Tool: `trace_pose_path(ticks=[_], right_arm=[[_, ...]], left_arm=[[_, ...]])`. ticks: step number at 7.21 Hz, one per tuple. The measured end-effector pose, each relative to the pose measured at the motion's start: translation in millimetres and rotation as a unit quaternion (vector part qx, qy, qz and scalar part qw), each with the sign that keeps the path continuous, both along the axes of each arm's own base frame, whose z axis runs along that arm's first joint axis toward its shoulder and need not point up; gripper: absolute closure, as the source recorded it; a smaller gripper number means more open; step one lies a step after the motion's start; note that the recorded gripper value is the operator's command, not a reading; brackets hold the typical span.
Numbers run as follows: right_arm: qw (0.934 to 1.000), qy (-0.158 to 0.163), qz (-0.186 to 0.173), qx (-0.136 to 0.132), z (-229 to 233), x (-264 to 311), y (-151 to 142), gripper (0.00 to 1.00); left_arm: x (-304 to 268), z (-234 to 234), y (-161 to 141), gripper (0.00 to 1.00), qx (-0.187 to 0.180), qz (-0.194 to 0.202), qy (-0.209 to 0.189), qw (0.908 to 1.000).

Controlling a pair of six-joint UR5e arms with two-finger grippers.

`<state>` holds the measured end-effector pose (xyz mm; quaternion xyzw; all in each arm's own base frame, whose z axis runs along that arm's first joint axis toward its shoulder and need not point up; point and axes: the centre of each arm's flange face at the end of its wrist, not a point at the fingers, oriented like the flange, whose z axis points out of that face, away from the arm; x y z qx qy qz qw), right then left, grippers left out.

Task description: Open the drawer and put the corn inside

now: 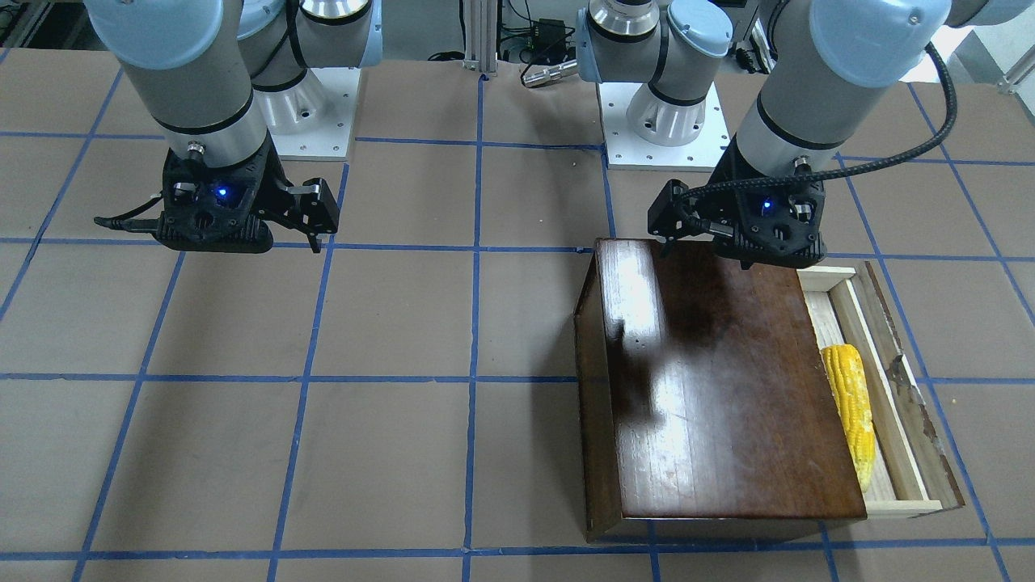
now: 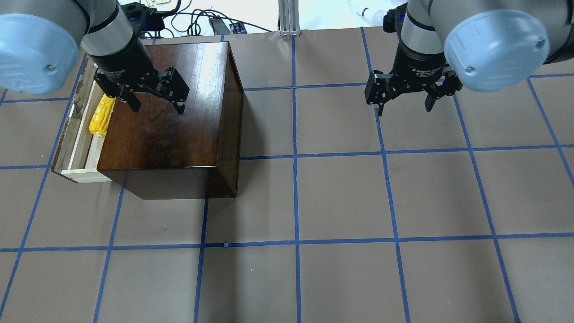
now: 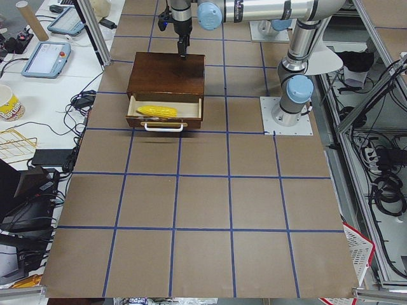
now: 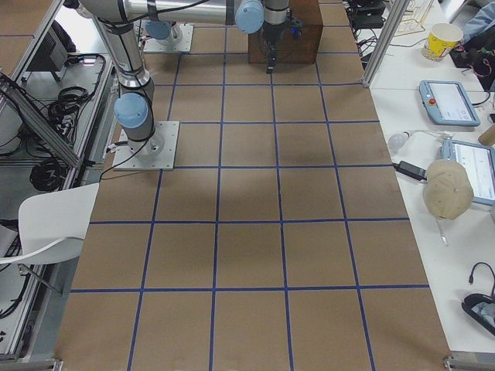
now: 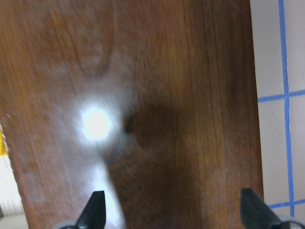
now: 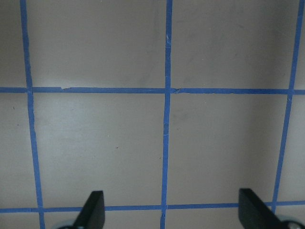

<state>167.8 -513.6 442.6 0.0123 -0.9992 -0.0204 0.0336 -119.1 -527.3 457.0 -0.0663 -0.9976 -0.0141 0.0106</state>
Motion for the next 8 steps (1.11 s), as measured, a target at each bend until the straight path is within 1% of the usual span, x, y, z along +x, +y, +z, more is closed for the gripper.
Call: trace_pose_path(ticks=[4,8], right_arm=[[1.0000,0.000,0.000,0.000,0.0,-0.1,0.0,0.00],[1.0000,0.001,0.000,0.000,0.0,-0.2,0.0,0.00]], left_arm=[[-0.2,7.4,1.1,0.00,-0.008,0.002,0.004,1.0000],[0.1,6.4,0.1,0.00,-0.007,0.002,0.002,1.0000]])
